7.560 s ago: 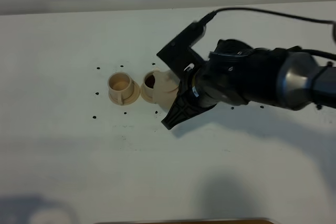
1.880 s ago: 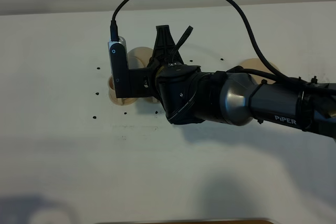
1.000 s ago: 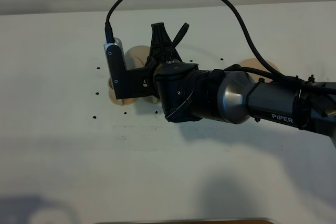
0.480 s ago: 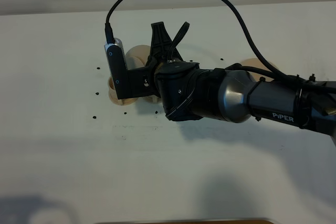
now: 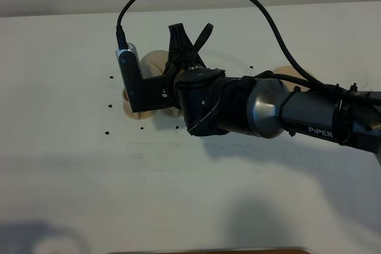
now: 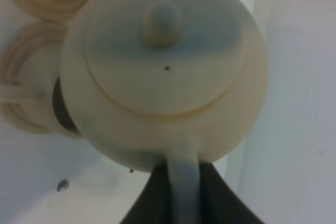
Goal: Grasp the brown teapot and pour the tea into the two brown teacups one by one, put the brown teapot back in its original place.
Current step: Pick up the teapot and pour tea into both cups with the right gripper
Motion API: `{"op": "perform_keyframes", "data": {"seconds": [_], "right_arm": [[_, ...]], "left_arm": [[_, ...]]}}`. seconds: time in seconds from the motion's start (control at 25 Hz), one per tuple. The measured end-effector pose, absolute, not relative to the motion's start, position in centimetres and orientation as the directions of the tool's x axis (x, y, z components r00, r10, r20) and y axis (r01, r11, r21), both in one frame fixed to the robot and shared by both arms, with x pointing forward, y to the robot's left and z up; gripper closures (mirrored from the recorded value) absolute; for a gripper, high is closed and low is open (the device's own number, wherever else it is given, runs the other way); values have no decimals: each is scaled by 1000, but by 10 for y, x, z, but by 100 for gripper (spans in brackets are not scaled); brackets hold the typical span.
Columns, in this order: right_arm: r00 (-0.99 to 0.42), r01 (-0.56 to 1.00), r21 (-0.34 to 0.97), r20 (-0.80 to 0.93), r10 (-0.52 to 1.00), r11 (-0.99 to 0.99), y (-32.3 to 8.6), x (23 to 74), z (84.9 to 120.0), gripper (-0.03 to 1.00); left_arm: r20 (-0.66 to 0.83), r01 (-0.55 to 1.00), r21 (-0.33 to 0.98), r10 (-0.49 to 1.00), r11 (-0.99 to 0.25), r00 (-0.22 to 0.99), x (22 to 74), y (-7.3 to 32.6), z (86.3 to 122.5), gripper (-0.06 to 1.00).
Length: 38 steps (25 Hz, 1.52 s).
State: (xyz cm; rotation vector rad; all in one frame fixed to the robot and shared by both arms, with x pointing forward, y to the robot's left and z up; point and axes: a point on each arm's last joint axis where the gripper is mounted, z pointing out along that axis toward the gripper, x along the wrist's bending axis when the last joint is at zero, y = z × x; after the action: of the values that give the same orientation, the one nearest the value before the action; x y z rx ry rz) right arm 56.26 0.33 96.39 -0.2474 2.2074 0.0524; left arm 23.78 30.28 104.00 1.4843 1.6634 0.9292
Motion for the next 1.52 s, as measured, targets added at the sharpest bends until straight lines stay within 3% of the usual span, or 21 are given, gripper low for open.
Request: {"op": "perform_keyframes", "data": {"seconds": [1.52], "right_arm": [[-560,-257,-107,-794,-239,960,4,566,967,89]], "left_arm": [[-44,484,871,995,81,-88,238,303,1040,44]]}}
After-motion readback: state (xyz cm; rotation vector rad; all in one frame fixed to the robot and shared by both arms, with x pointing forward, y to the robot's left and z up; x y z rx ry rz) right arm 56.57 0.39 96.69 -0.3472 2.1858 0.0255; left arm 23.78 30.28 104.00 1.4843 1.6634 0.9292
